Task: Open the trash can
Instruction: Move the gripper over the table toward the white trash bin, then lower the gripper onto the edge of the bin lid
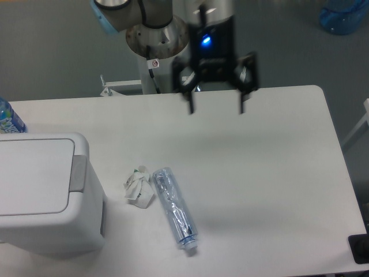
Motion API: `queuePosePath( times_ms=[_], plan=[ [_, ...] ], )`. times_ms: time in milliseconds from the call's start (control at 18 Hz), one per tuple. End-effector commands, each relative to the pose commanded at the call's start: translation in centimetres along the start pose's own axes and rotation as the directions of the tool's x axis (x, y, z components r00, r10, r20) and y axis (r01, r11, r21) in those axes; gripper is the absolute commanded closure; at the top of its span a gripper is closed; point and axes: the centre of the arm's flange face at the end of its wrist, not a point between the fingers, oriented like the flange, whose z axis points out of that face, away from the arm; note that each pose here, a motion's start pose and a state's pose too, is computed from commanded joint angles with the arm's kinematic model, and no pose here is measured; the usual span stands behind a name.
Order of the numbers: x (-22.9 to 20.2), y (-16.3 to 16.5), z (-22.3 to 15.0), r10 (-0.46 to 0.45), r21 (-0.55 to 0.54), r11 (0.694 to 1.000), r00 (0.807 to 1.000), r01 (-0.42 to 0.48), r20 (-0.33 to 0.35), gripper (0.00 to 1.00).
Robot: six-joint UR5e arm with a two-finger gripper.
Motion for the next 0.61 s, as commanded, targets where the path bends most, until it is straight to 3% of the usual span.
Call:
queuePosePath(
  times_ms=[278,611],
  plan=[
    [3.2,-0.8,2.0,-0.177,-0.011,0.984,0.971,0.177,-0.161,0.00],
    [6.0,-1.4,4.3,-0.152,-0.034,0.988,0.958,0.148,-0.243,0.00]
  ],
)
